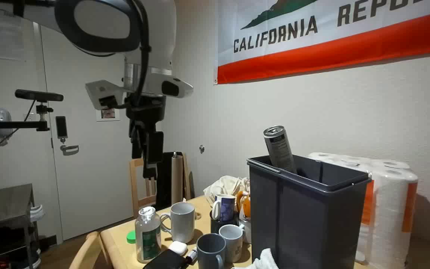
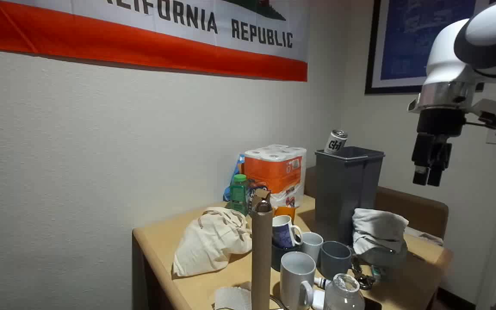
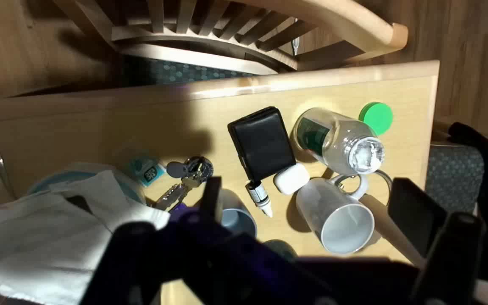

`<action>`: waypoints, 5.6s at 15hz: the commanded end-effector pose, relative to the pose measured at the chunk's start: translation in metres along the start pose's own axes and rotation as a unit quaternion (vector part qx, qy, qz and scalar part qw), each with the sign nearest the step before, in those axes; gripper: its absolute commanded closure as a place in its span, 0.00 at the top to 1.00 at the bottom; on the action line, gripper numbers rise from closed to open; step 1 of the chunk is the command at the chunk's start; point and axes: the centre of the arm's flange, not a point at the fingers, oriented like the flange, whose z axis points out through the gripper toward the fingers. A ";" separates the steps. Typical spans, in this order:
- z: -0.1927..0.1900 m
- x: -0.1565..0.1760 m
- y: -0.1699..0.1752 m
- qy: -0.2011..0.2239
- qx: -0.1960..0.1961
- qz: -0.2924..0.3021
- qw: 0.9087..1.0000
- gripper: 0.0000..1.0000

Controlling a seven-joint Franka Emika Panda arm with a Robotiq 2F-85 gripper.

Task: Remove the can from the grey bin then put it in the white mug cup

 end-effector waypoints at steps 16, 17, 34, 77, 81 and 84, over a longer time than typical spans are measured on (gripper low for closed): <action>-0.046 0.098 -0.019 0.133 -0.069 0.039 0.988 1.00; -0.055 0.109 -0.018 0.156 -0.081 0.055 0.983 1.00; -0.082 0.208 0.045 0.275 -0.138 0.163 0.937 1.00; -0.017 0.266 -0.029 0.195 -0.106 0.146 0.964 0.37; 0.035 0.265 -0.011 0.148 -0.092 0.166 0.971 0.37; 0.068 0.255 0.005 0.122 -0.086 0.184 0.972 0.37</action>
